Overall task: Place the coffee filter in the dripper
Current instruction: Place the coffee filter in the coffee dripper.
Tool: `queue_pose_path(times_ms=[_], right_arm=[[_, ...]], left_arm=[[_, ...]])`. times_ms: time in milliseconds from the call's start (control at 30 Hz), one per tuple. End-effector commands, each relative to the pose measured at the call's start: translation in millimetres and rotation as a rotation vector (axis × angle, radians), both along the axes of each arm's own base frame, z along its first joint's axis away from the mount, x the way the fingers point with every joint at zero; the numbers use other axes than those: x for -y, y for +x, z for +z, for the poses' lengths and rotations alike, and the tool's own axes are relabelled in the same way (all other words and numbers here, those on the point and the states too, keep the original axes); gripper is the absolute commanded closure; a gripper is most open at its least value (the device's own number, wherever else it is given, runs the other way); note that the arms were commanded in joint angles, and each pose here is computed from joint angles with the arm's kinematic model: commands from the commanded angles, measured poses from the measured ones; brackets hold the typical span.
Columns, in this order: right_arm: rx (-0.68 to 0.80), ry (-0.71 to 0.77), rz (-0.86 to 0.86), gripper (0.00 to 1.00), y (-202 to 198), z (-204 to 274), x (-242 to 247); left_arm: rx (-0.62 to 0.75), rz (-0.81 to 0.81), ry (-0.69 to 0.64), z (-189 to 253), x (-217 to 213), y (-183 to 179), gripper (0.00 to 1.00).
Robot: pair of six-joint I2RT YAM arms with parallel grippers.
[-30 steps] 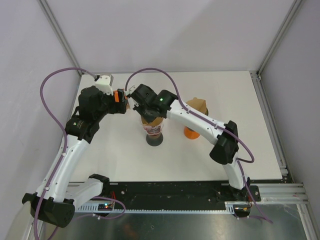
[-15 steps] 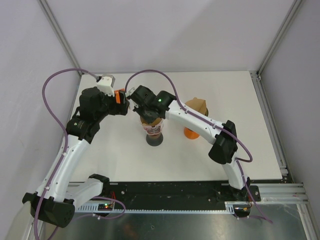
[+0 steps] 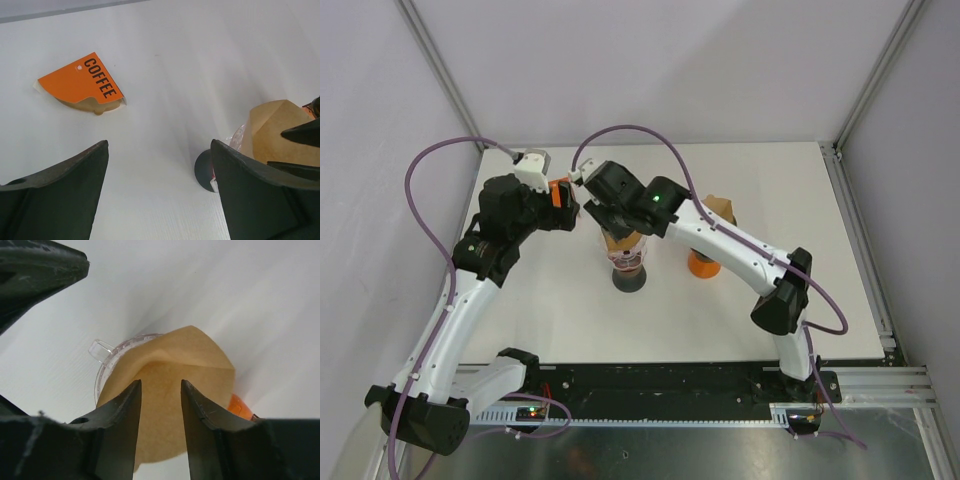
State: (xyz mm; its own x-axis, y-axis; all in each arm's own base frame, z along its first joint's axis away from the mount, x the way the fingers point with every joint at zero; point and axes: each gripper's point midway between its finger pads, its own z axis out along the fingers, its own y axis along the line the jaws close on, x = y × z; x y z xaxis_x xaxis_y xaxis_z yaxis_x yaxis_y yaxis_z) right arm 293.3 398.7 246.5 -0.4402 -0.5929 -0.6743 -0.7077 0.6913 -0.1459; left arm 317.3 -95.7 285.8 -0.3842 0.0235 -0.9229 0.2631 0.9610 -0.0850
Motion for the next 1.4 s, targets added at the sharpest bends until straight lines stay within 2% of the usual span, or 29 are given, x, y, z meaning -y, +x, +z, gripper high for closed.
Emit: queue_pose_path(times_ms=[0,133,300,433,567,733,867,1200,1367], right_arm=[[0.098,0.076,-0.021,0.57,1.8,54.0,12.1],[0.108,0.097,-0.029,0.56,0.8,63.7,15.8],[0.132,0.165,-0.159,0.45,8.3,78.9,33.7],[0.094,0.24,-0.229,0.34,17.1,69.7,47.7],[0.049,0.277,-0.262,0.29,24.0,47.2,54.6],[0.011,0.306,-0.256,0.28,28.9,26.4,48.2],[-0.015,0.296,-0.251,0.28,28.9,10.5,43.6],[-0.037,0.259,-0.27,0.28,25.9,-10.9,48.9],[-0.036,0.236,-0.28,0.28,25.8,-16.1,55.4]], left_arm=[[0.033,-0.01,-0.011,7.9,-0.1,-0.4,0.13],[0.027,-0.052,-0.033,8.8,8.3,-2.7,0.17],[0.013,-0.191,-0.123,20.4,38.9,-14.5,0.28],[-0.001,-0.226,-0.12,19.3,52.5,-13.3,0.27],[-0.044,-0.27,-0.109,6.2,69.7,-12.8,0.23],[-0.085,-0.277,-0.109,-2.0,80.2,-3.8,0.23],[-0.126,-0.265,-0.095,-18.8,80.2,-0.3,0.26],[-0.183,-0.252,-0.022,-61.1,66.6,-14.2,0.28],[-0.195,-0.263,-0.021,-66.2,67.6,-16.7,0.28]])
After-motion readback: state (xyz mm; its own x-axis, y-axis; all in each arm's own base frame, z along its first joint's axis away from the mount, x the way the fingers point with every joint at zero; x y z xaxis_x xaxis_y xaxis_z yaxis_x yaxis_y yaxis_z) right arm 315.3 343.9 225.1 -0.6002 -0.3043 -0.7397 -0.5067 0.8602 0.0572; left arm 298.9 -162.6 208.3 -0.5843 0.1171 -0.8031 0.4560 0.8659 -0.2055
